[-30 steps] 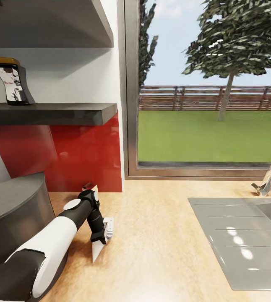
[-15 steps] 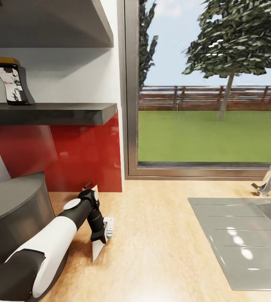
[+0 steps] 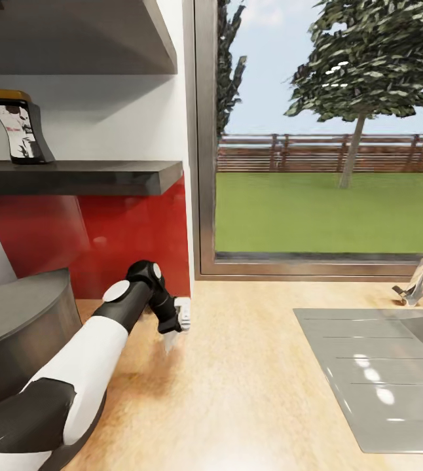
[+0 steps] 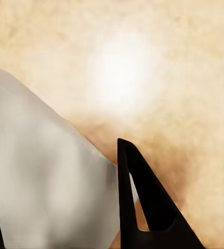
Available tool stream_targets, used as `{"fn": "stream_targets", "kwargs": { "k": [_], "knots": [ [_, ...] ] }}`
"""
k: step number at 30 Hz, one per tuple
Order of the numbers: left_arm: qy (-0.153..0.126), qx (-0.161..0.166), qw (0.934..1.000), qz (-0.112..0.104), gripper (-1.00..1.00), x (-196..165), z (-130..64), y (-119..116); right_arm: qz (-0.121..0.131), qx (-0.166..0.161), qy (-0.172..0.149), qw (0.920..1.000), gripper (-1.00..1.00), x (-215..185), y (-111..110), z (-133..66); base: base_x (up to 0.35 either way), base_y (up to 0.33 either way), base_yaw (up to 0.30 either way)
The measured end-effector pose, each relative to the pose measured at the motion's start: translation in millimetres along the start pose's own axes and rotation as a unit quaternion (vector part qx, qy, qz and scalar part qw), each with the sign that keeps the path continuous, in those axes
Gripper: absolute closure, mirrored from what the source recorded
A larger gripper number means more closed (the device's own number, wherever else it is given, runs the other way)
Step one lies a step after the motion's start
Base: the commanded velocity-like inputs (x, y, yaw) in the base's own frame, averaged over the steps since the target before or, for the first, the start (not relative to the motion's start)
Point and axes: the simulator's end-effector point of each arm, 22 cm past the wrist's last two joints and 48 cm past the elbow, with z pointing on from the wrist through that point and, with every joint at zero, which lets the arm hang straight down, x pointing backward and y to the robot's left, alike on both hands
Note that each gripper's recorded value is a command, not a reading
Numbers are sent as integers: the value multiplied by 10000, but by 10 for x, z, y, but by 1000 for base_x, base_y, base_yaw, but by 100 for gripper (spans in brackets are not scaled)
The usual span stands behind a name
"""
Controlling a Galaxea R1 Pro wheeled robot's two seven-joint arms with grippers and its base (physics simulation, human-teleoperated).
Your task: Set up a coffee station on the kitchen countertop: keep the coffee maker on the countertop, move the bottle of coffee from the kitchen shelf to the counter next to the coffee maker, place a paper coffee filter on top of the coffee maker, put the saucer next to the coffee maker with the coffee cup on the saucer, and place the electric kettle next to the coffee maker.
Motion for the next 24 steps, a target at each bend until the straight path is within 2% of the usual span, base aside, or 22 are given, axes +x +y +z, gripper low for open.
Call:
{"fn": "stream_targets", "kwargs": {
  "k": [5, 12, 18, 24],
  "knots": [
    [-276, -850, 9960, -90, 100, -375, -584, 351, 14, -16, -138, 9999, -100, -131, 17, 11, 0, 0, 0],
    [-491, -1670, 9847, 127, 100, -627, -1152, 569, 31, -11, -168, 9999, -100, -161, 16, 13, 0, 0, 0],
    [-642, -2075, 9757, 287, 100, -753, -1434, 614, 48, 3, -186, 9998, -100, -171, 0, 13, 0, 0, 0],
    [-690, -2155, 9736, 286, 100, -787, -1492, 616, 53, 16, -189, 9998, -100, -176, -14, 13, 0, -158, 0]
  ]
}}
